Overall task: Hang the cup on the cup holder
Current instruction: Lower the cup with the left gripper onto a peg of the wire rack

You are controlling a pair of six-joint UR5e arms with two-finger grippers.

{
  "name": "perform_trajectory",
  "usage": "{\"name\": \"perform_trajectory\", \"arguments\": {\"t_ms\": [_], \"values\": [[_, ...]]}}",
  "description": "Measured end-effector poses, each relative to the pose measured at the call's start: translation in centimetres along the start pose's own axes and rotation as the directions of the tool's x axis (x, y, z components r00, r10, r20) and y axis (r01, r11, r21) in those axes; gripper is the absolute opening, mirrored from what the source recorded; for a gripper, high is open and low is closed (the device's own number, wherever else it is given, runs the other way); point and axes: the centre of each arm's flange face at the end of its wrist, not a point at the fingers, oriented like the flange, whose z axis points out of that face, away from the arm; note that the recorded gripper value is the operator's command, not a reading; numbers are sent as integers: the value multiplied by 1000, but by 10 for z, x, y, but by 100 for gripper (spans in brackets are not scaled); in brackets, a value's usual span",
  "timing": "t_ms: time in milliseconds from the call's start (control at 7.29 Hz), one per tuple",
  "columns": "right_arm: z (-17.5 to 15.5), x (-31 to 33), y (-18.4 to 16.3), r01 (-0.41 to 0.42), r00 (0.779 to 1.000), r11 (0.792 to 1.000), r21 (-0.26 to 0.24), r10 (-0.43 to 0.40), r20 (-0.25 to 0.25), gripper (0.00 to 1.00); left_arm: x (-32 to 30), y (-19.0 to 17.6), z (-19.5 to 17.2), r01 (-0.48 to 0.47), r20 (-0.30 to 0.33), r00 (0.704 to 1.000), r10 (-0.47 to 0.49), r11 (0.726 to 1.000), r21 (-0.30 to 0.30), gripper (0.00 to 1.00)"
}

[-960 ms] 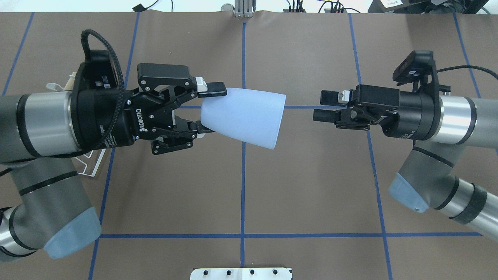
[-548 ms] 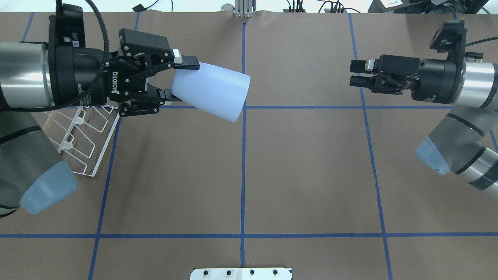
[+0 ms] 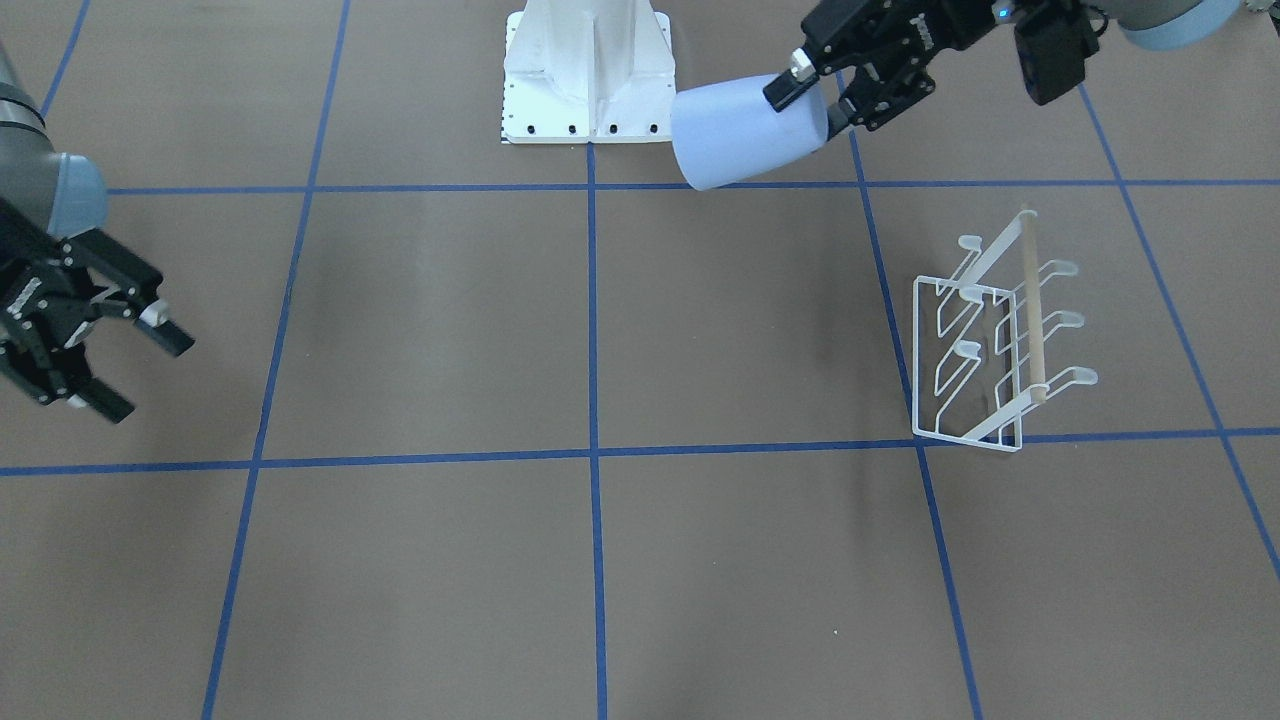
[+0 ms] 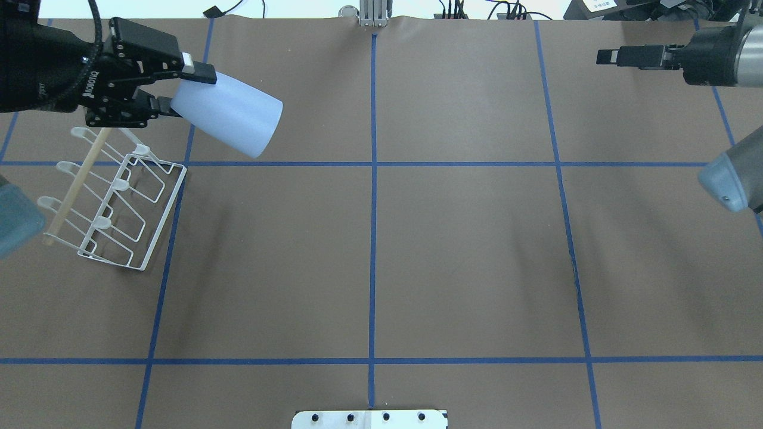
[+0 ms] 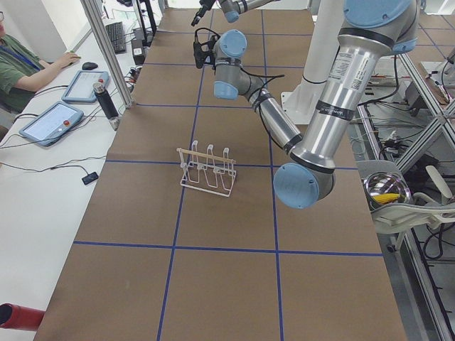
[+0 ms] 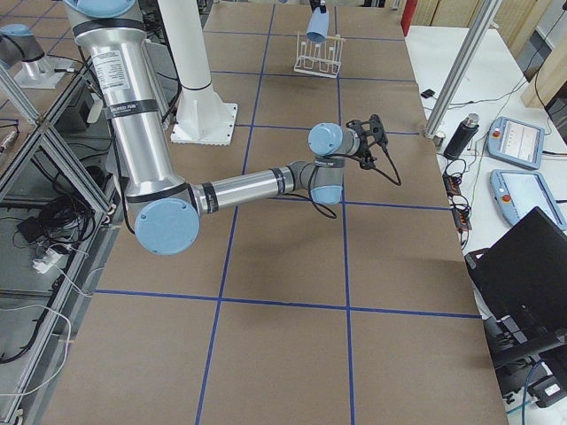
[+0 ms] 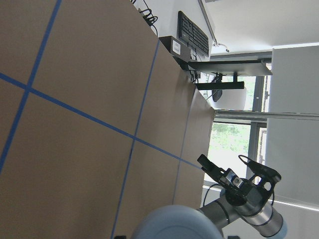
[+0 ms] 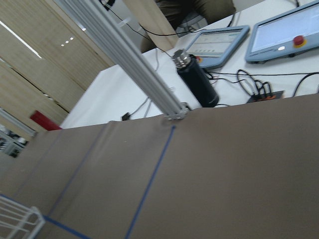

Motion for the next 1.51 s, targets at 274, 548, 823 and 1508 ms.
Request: {"name": "perform_trajectory", "arguments": {"t_ms": [274,548,823,1508], "values": [[-13,60,-24,169,955,973,-155,-201,-217,100,-13,-22,-13,-102,116,988,98,994,29,0],[-30,109,-33,193,901,915,-355,-309,-304,100,-25,-43,-23,-220,253,945,207,975,25,0],[-45,145,-30,115,890,835,-538,-327,-318,100,-31,-55,-43,-334,430,846,314,942,-31,0],[-77,175,-15,-140,897,658,-740,-232,-376,100,-51,-51,-6,-428,652,654,385,898,-100,0]]}}
